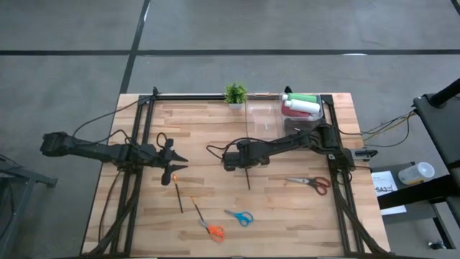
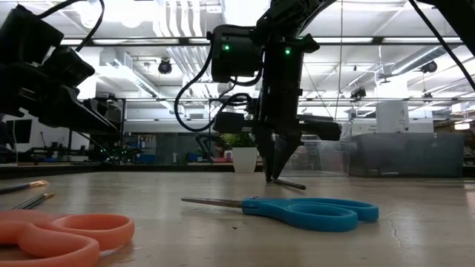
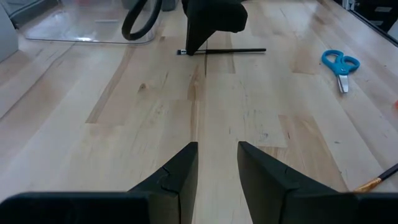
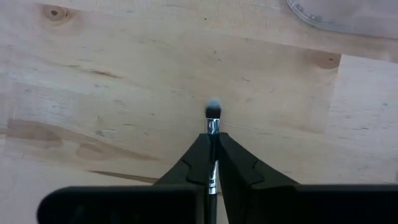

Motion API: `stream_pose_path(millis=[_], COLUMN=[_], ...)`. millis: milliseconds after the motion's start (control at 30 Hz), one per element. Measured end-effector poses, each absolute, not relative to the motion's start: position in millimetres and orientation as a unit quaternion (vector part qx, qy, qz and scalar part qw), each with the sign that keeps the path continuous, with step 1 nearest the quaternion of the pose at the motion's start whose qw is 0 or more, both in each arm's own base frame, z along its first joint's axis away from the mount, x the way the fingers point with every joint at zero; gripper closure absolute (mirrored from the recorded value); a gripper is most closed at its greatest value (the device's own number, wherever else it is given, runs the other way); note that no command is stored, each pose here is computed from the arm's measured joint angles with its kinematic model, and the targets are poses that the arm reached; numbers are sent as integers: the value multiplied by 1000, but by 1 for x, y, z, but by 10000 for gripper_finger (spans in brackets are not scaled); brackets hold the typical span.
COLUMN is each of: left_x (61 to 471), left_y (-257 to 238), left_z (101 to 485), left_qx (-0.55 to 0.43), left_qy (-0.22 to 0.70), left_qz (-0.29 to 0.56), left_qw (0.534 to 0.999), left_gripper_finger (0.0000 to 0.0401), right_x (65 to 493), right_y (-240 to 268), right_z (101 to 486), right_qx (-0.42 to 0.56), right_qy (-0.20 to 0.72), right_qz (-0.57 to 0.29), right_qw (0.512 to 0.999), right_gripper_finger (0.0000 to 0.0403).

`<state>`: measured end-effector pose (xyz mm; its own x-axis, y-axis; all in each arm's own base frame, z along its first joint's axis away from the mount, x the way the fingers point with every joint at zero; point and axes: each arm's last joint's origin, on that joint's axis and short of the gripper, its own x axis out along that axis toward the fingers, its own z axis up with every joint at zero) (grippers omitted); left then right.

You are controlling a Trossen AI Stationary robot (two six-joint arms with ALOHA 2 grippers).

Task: Pick & Place Paint Supplies
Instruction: Put the silver paintbrush into the black bin

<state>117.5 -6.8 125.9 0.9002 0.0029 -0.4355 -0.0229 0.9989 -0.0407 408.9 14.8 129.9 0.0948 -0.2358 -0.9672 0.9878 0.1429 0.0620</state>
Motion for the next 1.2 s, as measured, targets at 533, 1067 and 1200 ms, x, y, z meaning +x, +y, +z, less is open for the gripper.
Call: stream_pose_path(millis=[533,1067,1200], left_x=[117,117,117], left_y=[-7,-7,-7], left_z=[126,126,126], left_qx=[-22,-22,-22], left_qy=[224,223,223], left_qz=[7,7,7], left_qw=[974,974,974], left_gripper_finger=[279,279,279], right_x=[407,407,409], right_y=[15,15,15], right_z=[146,171,186], right_qx=[418,409,400], right_qy=[445,427,414], right_qz=[-481,-452,-420], right_qw=[629,668,702], right_gripper_finger=[392,390,390])
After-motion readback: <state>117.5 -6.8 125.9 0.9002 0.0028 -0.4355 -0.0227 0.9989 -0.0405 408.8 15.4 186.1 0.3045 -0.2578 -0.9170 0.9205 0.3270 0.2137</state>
